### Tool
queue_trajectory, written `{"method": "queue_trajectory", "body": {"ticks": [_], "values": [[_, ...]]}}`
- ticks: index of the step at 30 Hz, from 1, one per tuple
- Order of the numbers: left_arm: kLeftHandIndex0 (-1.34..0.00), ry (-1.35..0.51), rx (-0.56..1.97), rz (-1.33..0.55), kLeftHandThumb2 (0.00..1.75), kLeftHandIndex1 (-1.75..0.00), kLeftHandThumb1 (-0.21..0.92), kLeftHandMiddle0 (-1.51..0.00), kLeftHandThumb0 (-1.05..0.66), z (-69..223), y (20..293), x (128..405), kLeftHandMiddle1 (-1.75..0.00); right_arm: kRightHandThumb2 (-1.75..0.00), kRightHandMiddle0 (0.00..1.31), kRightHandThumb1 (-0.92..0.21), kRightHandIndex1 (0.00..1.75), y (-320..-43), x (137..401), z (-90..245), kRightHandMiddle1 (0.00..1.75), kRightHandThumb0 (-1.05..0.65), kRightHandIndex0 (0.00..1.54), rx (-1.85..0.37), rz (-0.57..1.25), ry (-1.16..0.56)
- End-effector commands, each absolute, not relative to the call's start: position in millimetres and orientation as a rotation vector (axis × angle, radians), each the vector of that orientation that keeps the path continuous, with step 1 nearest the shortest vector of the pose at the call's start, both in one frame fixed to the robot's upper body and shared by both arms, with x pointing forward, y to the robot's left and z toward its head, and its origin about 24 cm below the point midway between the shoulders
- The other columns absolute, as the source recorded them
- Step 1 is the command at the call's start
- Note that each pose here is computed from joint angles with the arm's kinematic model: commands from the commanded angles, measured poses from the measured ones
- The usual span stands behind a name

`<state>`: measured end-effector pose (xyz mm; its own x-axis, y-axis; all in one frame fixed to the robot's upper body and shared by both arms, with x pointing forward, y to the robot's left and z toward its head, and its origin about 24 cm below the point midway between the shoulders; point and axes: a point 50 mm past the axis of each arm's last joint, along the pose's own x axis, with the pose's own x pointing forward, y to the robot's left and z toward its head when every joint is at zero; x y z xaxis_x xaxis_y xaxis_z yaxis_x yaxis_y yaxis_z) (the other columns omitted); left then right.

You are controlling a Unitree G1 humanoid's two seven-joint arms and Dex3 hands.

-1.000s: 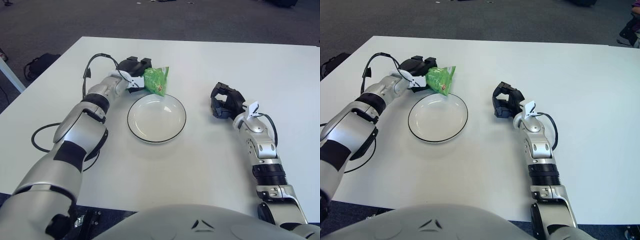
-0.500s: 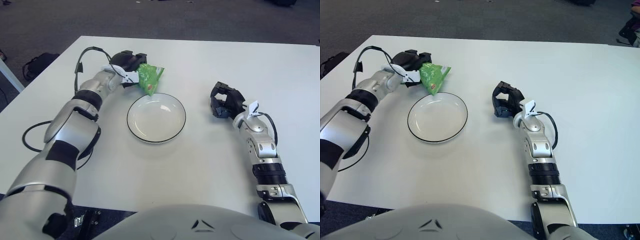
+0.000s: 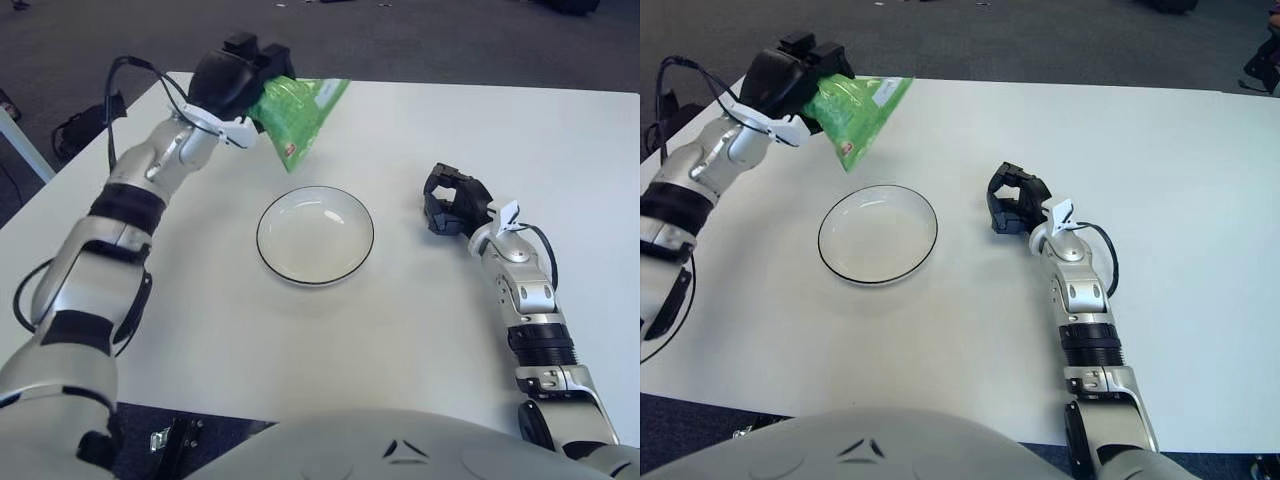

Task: Put the snack into the plate.

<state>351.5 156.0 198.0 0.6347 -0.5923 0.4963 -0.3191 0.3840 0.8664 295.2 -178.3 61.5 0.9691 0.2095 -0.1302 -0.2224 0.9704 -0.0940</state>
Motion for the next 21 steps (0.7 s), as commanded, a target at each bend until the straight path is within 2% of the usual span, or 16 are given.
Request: {"method": "queue_trajectory", "body": {"ticks": [1, 12, 21], "values": [[-1.01, -0.918, 1.162, -0.260, 1.52, -1.75, 0.15, -0.75, 0.54, 191, 156, 342, -1.75, -1.26, 0.58, -0.36, 1.75, -179, 277, 17, 1.75, -0.47, 1.27, -0.112, 0.224, 0.348], [-1.00, -0.921, 0.957, -0.378, 1.53, -1.75, 0.14, -0.75, 0.54, 177, 157, 324, -1.75, -1.26, 0.58, -0.36, 1.75, -179, 277, 16, 1.75, -0.46, 1.25, -0.117, 0.223, 0.350], [-1.00, -0.966, 0.886, -0.477, 1.53, -1.75, 0.14, -0.75, 0.54, 165, 151, 307, -1.75, -1.25, 0.57, -0.37, 1.75, -178, 277, 17, 1.75, -0.46, 1.24, -0.122, 0.221, 0.351]]}}
